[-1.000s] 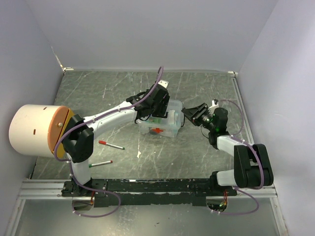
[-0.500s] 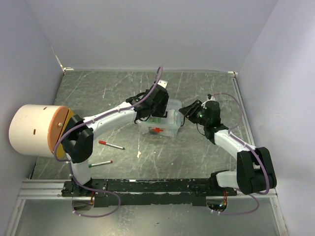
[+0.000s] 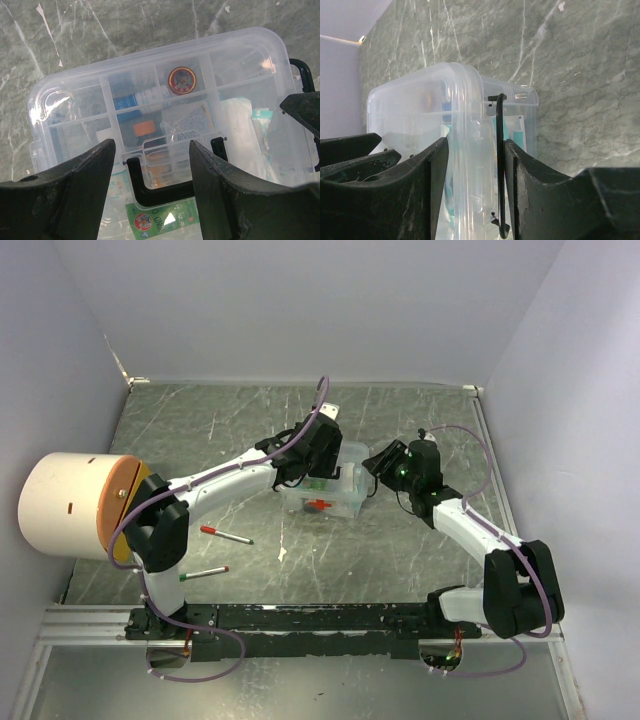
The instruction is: Organize the medicine kit
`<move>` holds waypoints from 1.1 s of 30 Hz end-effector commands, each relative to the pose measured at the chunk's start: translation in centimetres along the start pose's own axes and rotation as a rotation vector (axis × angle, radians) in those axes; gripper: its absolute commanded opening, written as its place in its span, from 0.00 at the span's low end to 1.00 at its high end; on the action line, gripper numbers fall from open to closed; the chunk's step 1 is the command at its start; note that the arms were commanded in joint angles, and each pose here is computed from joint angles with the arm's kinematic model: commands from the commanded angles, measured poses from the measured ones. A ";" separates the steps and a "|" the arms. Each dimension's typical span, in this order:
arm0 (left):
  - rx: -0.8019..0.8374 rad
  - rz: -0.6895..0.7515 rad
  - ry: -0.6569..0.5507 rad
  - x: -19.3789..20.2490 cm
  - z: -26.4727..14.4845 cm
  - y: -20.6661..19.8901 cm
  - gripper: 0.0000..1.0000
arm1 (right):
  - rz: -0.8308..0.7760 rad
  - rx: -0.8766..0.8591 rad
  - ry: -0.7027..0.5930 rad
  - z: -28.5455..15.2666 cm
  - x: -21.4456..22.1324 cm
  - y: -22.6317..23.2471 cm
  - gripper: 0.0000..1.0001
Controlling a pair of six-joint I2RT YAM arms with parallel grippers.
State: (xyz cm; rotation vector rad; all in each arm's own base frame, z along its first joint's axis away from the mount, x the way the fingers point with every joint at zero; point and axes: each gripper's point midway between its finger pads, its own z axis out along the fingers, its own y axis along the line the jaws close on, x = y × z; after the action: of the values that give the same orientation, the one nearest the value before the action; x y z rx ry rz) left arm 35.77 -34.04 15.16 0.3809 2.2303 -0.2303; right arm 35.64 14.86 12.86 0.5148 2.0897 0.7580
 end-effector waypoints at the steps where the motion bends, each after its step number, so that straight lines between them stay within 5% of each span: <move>1: -0.033 0.055 0.156 5.2 0.5 1.0 0.71 | -0.007 0.109 0.068 -0.2 2.0 -2.5 0.47; 20: -0.037 0.055 0.159 5.3 0.7 0.9 0.71 | -0.134 0.287 0.074 -0.4 2.5 -2.6 0.29; 27: -0.039 0.057 0.161 5.4 0.7 1.1 0.71 | -0.171 0.323 0.075 -0.4 2.7 -2.1 0.13; 33: -0.042 0.055 0.161 5.4 0.7 1.1 0.71 | -0.217 0.345 0.062 -0.4 2.5 -0.9 0.12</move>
State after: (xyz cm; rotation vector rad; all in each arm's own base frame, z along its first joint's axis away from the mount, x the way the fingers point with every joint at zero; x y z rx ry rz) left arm 35.81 -34.05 15.18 0.3791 2.2287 -0.2300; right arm 36.06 15.39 13.88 0.5041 2.1653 0.4080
